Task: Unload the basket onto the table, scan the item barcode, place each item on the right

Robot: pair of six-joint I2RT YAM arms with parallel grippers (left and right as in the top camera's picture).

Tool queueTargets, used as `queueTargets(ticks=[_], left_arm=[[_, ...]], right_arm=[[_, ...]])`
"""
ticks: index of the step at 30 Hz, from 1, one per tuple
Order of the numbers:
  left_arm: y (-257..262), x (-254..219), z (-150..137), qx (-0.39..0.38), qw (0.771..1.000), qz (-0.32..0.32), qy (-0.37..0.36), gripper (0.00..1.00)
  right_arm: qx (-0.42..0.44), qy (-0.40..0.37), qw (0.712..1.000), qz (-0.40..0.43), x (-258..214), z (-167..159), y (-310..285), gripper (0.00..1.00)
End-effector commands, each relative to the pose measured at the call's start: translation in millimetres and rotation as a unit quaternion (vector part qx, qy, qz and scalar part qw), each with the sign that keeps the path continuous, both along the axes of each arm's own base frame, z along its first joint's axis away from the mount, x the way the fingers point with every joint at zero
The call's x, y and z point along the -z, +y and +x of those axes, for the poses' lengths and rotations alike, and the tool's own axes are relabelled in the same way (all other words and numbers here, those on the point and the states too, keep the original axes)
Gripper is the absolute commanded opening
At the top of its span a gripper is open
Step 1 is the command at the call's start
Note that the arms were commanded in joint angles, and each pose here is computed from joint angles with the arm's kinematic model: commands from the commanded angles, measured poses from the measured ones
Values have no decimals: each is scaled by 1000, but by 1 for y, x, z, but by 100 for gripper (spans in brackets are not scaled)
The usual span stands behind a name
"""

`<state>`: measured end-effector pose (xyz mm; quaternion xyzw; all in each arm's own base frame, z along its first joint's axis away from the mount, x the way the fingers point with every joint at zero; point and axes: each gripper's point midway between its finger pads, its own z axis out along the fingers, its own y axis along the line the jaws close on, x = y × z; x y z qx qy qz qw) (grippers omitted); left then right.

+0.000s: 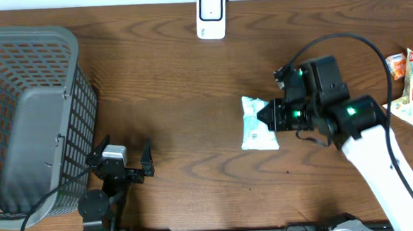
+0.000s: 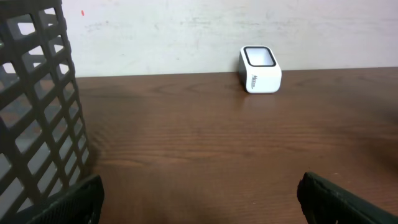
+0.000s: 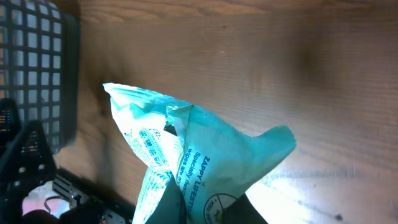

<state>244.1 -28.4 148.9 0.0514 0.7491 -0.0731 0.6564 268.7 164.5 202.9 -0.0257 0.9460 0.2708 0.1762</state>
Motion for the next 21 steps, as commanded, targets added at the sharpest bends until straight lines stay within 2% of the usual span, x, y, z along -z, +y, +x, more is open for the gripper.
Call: queueTargets(ticks=[1,4,12,18,21], left_arm=[[0,16,-1,2,1000,-4,23,98],[0,16,-1,2,1000,-4,23,98],[0,16,-1,2,1000,-4,23,98],[0,16,-1,2,1000,-4,23,98],[0,16,-1,2,1000,-4,23,98]], right_arm=[[22,-25,999,1,-21,-13,5,1],[1,-45,999,-9,-29,-29,12,1],[-17,-20,1000,-8,-29,-62,34,1],[28,-51,997,-53,-26,-55,28,1],[70,-103,988,-86,-32,-37,19,1]])
